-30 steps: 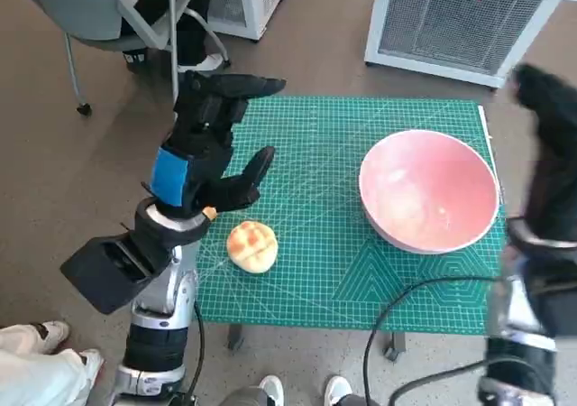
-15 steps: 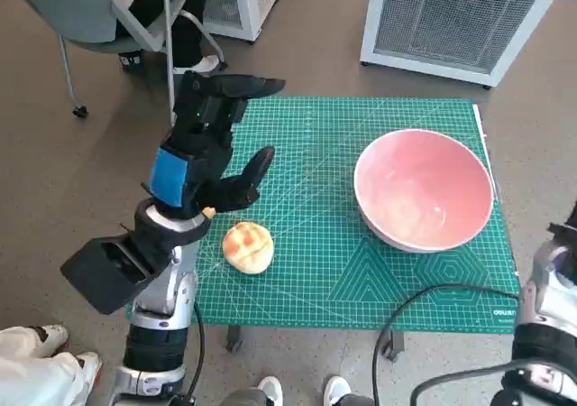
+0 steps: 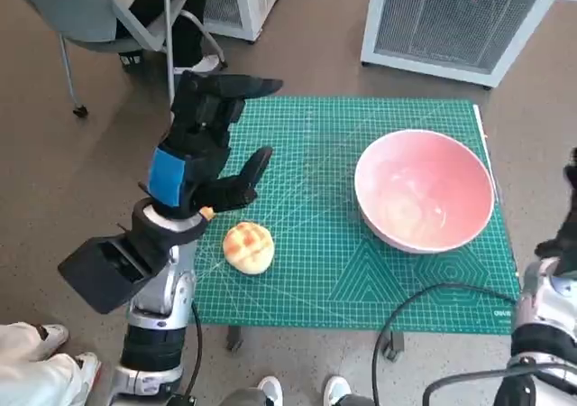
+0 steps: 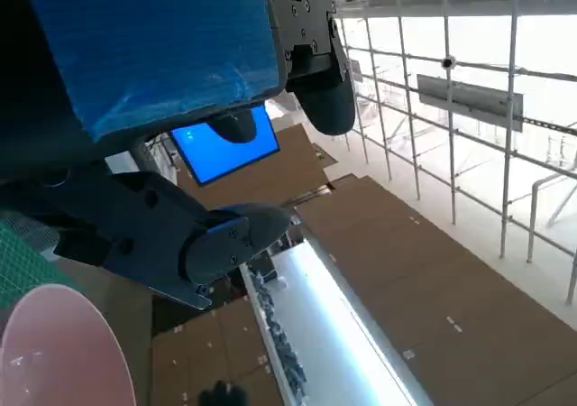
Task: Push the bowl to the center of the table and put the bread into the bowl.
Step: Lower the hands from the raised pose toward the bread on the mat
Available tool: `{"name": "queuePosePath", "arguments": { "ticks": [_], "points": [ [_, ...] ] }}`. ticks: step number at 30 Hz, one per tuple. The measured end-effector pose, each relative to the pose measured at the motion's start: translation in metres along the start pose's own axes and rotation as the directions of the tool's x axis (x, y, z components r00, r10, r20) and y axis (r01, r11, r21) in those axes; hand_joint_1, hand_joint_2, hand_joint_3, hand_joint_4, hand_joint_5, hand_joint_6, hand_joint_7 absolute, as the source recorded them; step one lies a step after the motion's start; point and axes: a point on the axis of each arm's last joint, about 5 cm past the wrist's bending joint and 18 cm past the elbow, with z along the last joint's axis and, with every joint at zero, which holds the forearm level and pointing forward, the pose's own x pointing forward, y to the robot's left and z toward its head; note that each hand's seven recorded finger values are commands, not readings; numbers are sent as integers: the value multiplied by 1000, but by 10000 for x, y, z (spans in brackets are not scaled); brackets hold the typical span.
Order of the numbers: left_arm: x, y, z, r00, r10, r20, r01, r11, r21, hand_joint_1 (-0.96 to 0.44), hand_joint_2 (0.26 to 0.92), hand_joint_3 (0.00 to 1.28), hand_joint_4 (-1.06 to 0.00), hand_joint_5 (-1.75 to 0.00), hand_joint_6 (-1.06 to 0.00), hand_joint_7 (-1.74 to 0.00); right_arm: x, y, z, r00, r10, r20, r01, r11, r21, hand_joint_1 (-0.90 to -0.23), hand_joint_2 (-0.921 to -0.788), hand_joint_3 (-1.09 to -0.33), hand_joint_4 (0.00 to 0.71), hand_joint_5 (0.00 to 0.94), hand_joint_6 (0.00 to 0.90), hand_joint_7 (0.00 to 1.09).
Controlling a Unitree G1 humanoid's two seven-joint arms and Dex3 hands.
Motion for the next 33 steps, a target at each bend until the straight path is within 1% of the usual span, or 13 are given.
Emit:
{"name": "queuePosePath", "arguments": {
  "ticks": [5,8,14,22,29,33],
  "points": [
    [0,7,7,1000,0,3,0,1000,1,-240,681,781,1,-1077,1,-1210,-57,88,-92,996,32,-79,-32,999,5,-334,-921,-554,414,14,214,487],
    [0,8,8,1000,-1,4,1,1000,1,-241,681,780,1,-1078,1,-1210,-89,146,-135,992,52,-114,-52,999,7,-328,-921,-537,418,11,219,487],
    [-2,18,27,1000,-1,11,1,1000,8,-243,681,776,1,-1081,1,-1212,-143,312,-198,976,118,-181,-113,993,38,-315,-921,-553,415,6,209,485],
    [-25,51,63,1000,2,19,-2,1000,24,-244,683,768,1,-1087,1,-1212,-160,566,-184,958,203,-201,-188,978,90,-312,-921,-550,413,3,209,496],
    [-91,88,73,1000,15,5,-16,999,40,-252,687,755,1,-1086,1,-1211,-157,726,-147,947,251,-202,-233,966,108,-302,-921,-549,413,3,208,504],
    [-125,101,94,1000,27,2,-27,998,54,-255,702,722,1,-1084,1,-1209,-164,804,-134,939,274,-206,-254,960,118,-300,-921,-550,418,5,209,509]
  ]
}}
